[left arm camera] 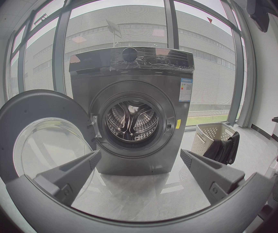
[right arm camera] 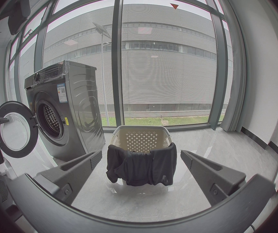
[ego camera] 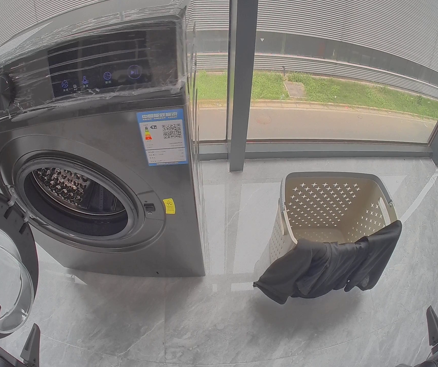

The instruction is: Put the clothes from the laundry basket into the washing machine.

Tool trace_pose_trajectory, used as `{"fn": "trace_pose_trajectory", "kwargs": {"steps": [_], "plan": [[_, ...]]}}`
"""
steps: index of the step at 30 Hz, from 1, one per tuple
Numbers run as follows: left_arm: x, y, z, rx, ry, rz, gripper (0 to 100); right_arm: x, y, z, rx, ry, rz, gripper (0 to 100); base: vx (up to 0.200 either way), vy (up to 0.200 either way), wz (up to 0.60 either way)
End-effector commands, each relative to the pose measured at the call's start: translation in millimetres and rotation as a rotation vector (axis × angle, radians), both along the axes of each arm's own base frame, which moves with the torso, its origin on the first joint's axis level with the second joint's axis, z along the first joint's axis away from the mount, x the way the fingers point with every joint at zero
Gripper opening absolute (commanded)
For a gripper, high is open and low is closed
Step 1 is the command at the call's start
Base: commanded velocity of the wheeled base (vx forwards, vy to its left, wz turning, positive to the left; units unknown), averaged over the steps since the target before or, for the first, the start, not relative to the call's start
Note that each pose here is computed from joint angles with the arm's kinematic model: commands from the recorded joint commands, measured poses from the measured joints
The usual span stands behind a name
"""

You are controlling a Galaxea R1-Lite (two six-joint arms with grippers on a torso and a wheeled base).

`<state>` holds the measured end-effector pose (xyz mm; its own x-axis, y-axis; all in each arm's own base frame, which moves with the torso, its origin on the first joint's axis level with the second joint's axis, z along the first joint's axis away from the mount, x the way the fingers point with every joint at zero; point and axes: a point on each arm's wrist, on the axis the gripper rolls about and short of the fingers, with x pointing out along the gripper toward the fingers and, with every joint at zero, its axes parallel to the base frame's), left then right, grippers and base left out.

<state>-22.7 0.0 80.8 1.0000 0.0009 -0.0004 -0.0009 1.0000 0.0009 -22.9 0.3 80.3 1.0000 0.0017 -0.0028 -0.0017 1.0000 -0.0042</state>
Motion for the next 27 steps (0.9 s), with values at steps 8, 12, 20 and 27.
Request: {"fn": "trace_pose_trajectory", "kwargs": {"steps": [8,12,20,27], "plan": [[-0.1,0.1,-5.3,-0.004,0.000,0.005,100,1.1,0.0,-4.9,0.000,0.016,0.000,100,0.000,0.000,0.00],[-0.1,0.0,-5.3,-0.001,0.000,0.005,100,1.1,0.0,-4.9,0.000,0.016,0.000,100,0.000,0.000,0.00],[-0.1,0.1,-5.5,-0.005,0.001,0.004,100,1.0,0.0,-4.5,0.000,0.014,0.000,100,0.000,-0.125,0.00],[-0.1,0.1,-5.3,-0.007,0.000,0.004,100,1.1,0.0,-4.9,0.000,0.016,0.000,100,0.000,-0.200,0.00]]}}
